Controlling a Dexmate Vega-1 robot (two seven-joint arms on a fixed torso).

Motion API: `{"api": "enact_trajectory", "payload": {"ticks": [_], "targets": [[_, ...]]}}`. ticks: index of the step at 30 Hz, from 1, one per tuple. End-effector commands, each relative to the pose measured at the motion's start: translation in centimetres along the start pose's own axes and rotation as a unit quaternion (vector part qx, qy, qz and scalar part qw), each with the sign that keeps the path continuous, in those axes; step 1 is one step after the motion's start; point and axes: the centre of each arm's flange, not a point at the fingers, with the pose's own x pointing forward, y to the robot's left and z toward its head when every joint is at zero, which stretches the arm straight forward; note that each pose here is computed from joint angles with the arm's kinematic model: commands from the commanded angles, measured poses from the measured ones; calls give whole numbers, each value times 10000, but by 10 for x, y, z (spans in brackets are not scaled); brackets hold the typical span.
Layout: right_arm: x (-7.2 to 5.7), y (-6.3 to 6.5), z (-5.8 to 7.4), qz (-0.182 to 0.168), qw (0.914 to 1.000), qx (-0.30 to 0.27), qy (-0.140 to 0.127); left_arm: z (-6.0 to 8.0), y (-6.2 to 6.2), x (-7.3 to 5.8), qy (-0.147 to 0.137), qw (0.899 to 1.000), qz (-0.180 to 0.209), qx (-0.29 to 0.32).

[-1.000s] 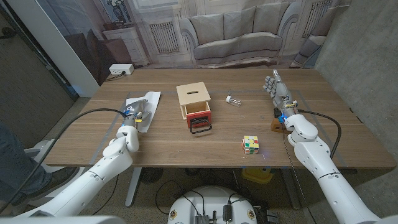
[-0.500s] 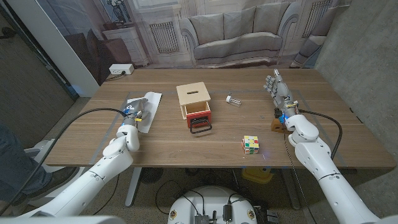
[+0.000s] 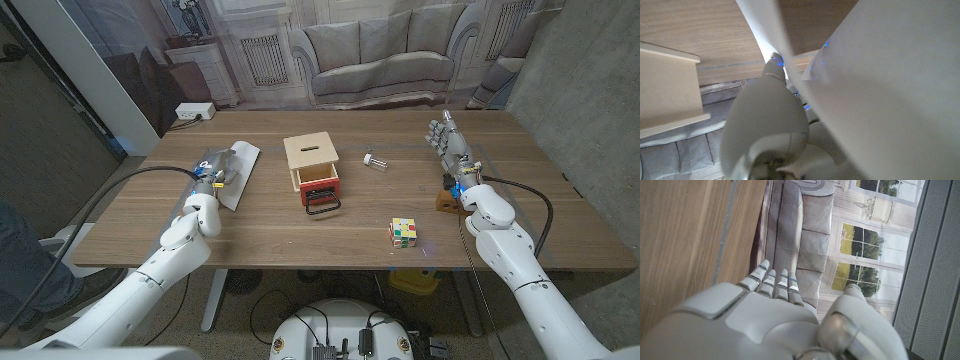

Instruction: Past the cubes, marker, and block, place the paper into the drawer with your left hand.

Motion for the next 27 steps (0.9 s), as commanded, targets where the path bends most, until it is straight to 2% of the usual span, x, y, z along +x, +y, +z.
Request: {"api": "enact_trajectory", "payload": {"ticks": [1,16,27], "targets": [[-7,-4,5,-9,10000,-21,-79,3,9,-2,-10,10000,19,-3],[-13,-6,9,-65,9999,-6,-108,4,20,-8,-78,9998,184,-34],[-16,-5,10,-103,9998,-11,-141,9,29,-3,-180,9993,323,-103]]}}
